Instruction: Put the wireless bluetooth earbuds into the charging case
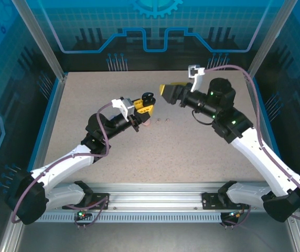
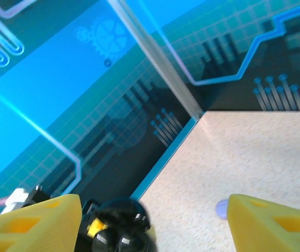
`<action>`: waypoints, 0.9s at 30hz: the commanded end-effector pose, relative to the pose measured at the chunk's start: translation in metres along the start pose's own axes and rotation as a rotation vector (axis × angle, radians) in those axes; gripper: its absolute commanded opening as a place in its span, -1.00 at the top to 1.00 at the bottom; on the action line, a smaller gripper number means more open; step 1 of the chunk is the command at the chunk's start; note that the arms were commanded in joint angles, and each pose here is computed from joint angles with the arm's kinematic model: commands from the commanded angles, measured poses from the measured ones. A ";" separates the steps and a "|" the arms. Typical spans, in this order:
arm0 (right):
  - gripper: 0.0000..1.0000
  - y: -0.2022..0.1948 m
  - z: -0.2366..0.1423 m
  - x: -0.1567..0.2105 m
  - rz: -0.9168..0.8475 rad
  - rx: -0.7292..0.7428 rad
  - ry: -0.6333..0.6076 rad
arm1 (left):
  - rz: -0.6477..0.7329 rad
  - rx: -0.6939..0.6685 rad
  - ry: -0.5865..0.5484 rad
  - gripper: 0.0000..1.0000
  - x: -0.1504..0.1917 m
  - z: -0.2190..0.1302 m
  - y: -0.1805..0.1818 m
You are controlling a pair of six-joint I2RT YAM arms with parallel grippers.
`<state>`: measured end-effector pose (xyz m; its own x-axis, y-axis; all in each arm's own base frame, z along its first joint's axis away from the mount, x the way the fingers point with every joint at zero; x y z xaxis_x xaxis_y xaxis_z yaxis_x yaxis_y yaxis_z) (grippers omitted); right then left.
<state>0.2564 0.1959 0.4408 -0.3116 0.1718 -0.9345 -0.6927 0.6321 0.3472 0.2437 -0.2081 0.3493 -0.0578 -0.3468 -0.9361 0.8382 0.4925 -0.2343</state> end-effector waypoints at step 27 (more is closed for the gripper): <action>1.00 0.005 0.079 0.044 -0.012 -0.125 0.606 | -0.021 0.073 0.055 1.00 0.003 0.013 -0.006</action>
<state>0.3212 0.2721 0.3779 -0.6254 -0.2989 -0.7208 -0.7199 0.5774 0.3852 0.2450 -0.2182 0.3357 -0.1293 -0.2895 -0.9484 0.8601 0.4431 -0.2525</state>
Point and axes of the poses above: each hand's point on the last joint's axis, 136 mm out from that joint toward the fingers, its own z axis out along the fingers, its own y axis along the line the jaws close on, x = y × z, the point moved 7 cm from there along -z, back along the fingers, and after that the axes turned 15 degrees about -z, right-handed, at the moved point
